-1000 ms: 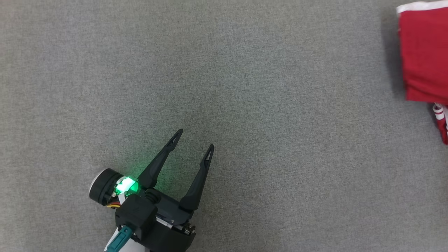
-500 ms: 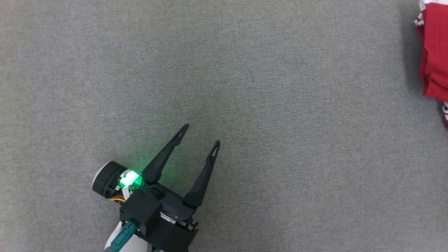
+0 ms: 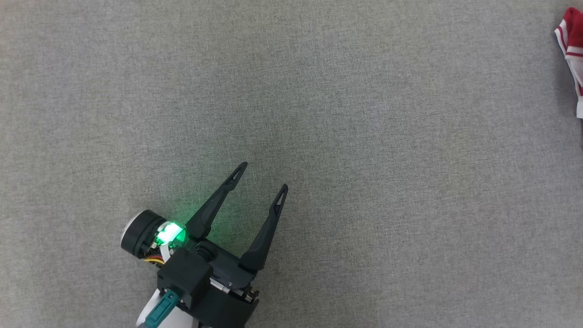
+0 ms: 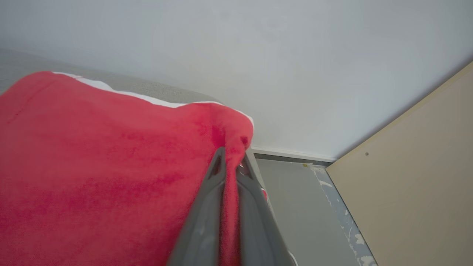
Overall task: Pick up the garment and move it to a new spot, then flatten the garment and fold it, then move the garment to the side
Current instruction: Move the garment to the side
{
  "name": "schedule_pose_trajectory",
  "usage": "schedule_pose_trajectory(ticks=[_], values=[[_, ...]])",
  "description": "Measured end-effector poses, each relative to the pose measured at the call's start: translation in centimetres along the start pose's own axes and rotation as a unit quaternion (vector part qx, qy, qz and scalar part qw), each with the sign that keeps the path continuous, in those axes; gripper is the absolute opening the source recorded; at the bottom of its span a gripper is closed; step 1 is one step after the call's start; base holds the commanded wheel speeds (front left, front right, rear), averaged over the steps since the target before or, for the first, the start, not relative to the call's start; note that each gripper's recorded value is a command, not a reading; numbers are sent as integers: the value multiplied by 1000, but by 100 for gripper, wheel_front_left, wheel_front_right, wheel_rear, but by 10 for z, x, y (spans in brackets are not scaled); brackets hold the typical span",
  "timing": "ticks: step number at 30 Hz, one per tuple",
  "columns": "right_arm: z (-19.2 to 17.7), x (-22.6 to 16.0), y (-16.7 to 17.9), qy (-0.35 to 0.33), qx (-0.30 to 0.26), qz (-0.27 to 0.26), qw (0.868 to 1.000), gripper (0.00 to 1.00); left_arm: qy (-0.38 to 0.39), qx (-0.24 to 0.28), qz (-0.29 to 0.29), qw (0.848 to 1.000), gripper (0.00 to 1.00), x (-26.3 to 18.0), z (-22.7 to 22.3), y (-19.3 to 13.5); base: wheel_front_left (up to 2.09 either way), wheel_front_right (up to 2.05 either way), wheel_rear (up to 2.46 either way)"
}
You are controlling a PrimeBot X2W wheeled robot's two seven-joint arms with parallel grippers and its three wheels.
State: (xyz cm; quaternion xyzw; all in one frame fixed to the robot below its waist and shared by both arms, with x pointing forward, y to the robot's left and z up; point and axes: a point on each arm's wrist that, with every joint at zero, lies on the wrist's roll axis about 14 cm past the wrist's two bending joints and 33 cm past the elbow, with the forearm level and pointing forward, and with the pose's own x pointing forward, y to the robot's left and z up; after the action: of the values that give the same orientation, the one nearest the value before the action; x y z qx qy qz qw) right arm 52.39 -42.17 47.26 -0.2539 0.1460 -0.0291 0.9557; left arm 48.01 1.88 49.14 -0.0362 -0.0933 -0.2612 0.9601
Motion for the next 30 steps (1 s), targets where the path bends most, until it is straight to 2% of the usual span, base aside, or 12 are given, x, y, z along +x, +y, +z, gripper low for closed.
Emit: schedule_pose_trajectory(ticks=[6,7,9,16,19,24,30], values=[[-13,-3,-8,20,2,-14,1000,0,1,0,-3,1000,100,0,-1,-1,0,0,0],[-15,-3,-8,23,1,-16,1000,25,1,1,-3,1000,100,0,-1,-1,0,0,0],[-18,-4,-13,29,1,-26,999,100,1,1,-5,1000,100,0,-1,-1,0,0,0],[-12,-9,-39,28,-21,-71,997,100,-4,-1,-7,1000,100,1,5,-5,0,0,0],[5,-8,-39,2,-26,-77,997,100,-9,-2,-5,1000,100,1,11,-6,0,0,0],[53,-1,12,-84,12,-36,996,100,-10,-10,14,1000,100,-3,19,-3,0,0,0],[91,-18,72,-149,56,25,987,100,-8,-23,57,998,100,-16,30,8,0,0,0]])
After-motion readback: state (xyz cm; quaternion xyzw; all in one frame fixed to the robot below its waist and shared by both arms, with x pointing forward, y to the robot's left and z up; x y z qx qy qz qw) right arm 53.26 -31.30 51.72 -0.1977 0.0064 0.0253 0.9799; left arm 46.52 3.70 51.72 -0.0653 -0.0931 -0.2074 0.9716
